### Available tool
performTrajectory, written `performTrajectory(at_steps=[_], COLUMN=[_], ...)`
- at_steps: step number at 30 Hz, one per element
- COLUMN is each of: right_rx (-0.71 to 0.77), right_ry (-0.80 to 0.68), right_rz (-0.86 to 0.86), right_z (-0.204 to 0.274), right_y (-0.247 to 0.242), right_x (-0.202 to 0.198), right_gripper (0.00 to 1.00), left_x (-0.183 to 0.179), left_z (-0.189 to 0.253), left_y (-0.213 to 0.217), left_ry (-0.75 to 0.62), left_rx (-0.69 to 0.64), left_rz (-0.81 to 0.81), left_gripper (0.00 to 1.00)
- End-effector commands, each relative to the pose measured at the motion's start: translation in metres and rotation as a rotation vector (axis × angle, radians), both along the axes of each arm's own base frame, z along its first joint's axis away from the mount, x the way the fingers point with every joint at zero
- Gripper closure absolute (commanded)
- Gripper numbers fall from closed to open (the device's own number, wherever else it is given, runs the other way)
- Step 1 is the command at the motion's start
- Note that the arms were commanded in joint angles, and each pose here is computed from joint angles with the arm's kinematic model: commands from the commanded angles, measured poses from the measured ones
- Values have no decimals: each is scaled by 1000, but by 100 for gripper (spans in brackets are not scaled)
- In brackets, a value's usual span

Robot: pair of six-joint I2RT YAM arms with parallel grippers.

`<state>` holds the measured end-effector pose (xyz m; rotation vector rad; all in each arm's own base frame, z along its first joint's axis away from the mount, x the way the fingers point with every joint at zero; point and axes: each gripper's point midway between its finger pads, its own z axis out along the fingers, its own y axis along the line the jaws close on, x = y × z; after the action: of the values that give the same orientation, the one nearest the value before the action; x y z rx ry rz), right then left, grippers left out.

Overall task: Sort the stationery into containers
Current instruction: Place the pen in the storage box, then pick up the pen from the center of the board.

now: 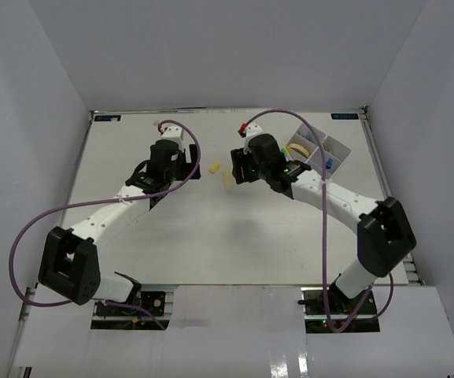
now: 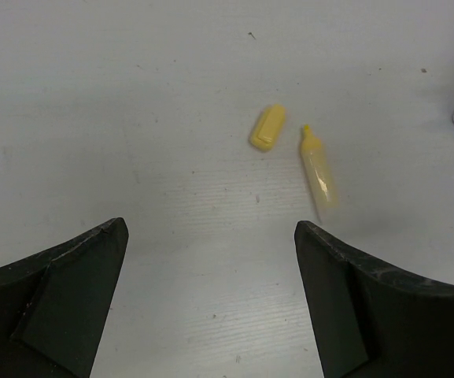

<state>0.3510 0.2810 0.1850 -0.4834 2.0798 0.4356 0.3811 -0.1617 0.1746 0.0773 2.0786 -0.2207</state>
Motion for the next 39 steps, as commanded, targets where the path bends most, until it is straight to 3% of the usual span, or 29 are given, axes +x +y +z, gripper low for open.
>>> performTrajectory(at_steps=[1, 10, 26, 32, 39], right_rx=[-34, -140, -200, -210, -192], right_ry=[57, 191, 274, 306, 304], right_rz=[-32, -59, -140, -143, -144], right_z=[-8, -82, -144, -155, -152], right_y=[19, 68, 65, 58, 47], right_x=[7, 36, 52, 42, 28], right_gripper=[37, 38, 43, 52, 71], left_x=[2, 7, 9, 8, 8], left_z=[30, 36, 39, 37, 33], left_y=[0, 15, 21, 17, 11], left_ry=[-50, -65, -60, -49, -30], left_rx=[-59, -70, -117, -134, -158], left_rz=[4, 50, 55, 39, 13], left_gripper=[2, 2, 2, 2, 2])
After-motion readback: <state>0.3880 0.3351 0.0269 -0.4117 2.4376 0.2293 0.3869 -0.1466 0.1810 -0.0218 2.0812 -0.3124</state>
